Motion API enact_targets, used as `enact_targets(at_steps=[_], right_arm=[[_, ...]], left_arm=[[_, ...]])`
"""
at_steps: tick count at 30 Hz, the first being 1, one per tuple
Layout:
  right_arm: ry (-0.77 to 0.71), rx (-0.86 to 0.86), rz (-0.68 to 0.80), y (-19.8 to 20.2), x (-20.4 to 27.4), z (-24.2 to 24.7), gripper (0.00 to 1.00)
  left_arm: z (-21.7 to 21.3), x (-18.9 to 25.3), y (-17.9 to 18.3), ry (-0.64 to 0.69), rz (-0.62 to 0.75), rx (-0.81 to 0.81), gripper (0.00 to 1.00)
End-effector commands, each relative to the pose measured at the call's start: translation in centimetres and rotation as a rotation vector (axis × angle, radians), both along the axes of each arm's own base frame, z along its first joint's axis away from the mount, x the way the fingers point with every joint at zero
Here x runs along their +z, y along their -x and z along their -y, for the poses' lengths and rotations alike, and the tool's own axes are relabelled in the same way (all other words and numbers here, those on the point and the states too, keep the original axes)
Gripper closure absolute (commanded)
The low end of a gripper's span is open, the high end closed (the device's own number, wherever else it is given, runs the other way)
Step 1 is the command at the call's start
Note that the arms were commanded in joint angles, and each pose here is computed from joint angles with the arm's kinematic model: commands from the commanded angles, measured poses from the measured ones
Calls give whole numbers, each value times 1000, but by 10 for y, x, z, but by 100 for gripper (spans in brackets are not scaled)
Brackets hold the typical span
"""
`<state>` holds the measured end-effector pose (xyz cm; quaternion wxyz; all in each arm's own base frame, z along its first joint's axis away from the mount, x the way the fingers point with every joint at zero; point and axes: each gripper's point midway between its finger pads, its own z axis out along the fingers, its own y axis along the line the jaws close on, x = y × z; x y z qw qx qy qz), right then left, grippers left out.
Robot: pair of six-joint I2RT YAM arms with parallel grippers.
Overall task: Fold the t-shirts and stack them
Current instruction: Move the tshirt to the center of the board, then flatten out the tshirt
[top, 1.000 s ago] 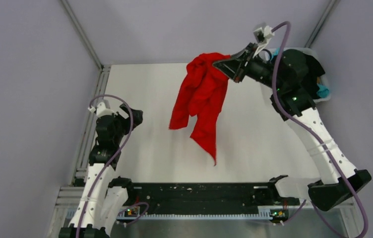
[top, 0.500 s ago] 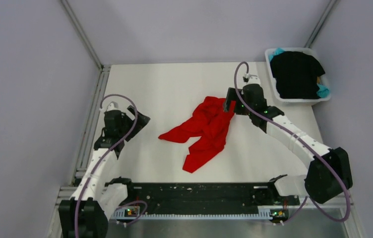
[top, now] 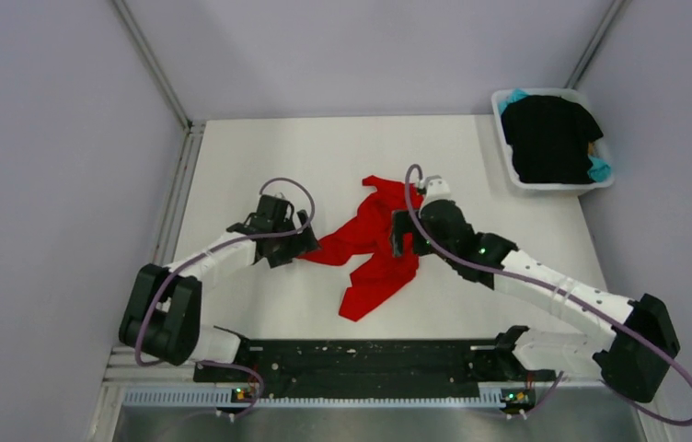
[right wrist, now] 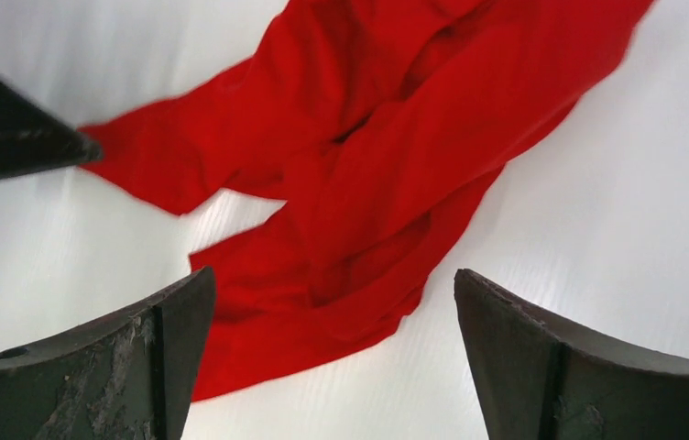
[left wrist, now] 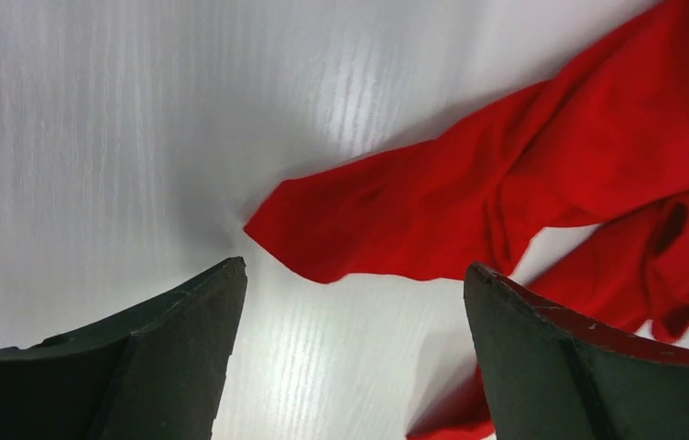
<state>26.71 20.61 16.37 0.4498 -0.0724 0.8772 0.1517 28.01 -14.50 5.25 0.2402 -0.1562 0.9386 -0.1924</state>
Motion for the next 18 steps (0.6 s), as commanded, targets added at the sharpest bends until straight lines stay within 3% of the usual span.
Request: enact_targets(at_steps=[1,4,8,11,12,14,18], right_arm=[[103,80,36,18,-6,-32,1],[188,117,38,32,-15,-54,2],[139,176,-45,55,-32,-87,4],[152,242,-67,77,-46,-108,4],[144,269,-77,86,-51,-116,4],[112,299,-110,100,-63,-128,4],[65,304,-180,114,-89,-149,10]], left_arm=[[2,-12,-6,-77,-18,-53,9],[12,-23,-2,-88,-49,-105,15],[18,-37,-3,-129,-73,-118,29],[20,-44,-8,-139,-81,-106,54],[22,-44,-10,-133,-77,-106,66],[25,-43,-13,-122,-68,-102,99],[24,-40,-13,-109,-40,-79,100]])
